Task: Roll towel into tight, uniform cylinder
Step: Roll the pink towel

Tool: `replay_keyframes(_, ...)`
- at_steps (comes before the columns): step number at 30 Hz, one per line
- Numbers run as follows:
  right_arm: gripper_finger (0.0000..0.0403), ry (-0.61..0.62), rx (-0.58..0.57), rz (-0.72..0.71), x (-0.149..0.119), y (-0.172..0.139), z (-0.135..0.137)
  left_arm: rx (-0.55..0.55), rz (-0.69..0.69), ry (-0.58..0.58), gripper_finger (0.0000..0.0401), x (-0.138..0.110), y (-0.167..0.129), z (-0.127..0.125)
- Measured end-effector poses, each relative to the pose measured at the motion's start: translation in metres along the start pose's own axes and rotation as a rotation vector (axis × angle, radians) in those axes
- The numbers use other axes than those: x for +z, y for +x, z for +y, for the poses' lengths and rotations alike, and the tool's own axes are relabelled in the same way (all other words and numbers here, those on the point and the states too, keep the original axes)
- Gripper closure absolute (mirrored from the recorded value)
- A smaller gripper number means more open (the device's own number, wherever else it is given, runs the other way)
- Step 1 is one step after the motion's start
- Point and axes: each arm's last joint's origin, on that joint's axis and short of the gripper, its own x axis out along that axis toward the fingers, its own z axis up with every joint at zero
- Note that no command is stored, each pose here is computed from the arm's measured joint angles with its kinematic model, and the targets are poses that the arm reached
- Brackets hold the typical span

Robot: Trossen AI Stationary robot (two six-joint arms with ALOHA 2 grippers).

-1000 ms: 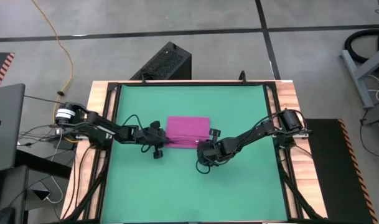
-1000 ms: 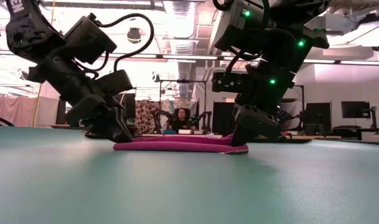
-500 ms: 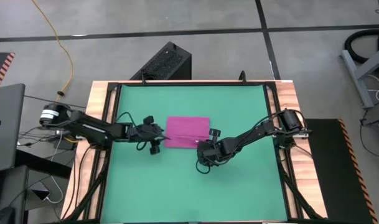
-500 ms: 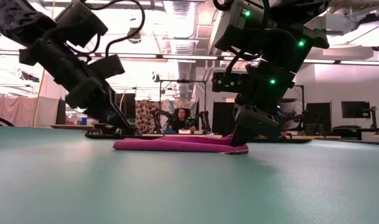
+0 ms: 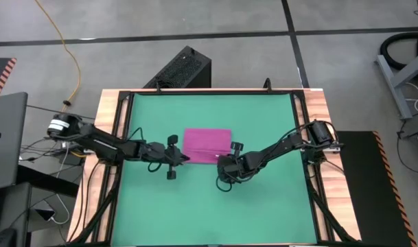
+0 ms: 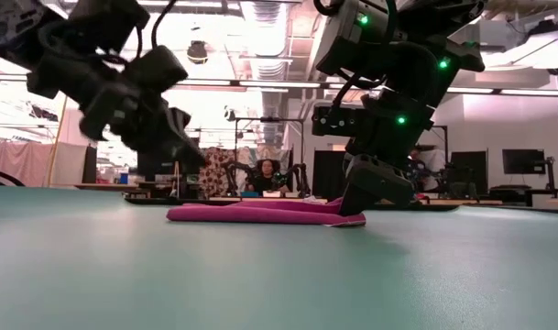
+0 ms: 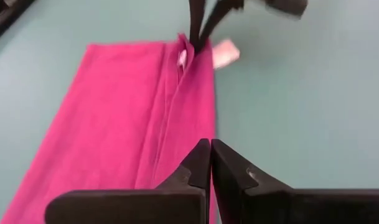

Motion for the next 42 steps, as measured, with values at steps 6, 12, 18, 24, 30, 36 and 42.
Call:
replay_keyframes(6, 0.0383, 0.001, 0.001, -0.003, 0.0, 0.0, 0.0, 0.015, 0.03, 0.065, 0.0401, -0.015, 0.018, 0.002)
replay_keyframes(12, 0.0383, 0.003, 0.003, -0.005, 0.001, 0.0, 0.0, 0.065, 0.11, 0.054, 0.0401, -0.033, 0.031, 0.014)
replay_keyframes(18, 0.0383, 0.004, 0.004, -0.005, 0.001, 0.0, 0.0, 0.093, 0.152, 0.033, 0.0401, -0.043, 0.037, 0.023)
replay_keyframes(24, 0.0383, 0.045, 0.01, -0.015, 0.002, -0.006, -0.002, 0.1, 0.191, 0.03, 0.0401, -0.047, 0.037, 0.026)
replay_keyframes(30, 0.0383, 0.078, 0.013, -0.06, 0.009, -0.03, -0.018, 0.101, 0.223, 0.033, 0.0401, -0.05, 0.036, 0.026)
replay_keyframes(36, 0.0383, 0.119, -0.005, -0.076, 0.015, -0.045, -0.041, 0.101, 0.226, 0.036, 0.0401, -0.05, 0.036, 0.026)
replay_keyframes(42, 0.0383, 0.054, 0.024, -0.21, 0.025, -0.064, -0.037, 0.102, 0.227, 0.037, 0.0401, -0.05, 0.036, 0.026)
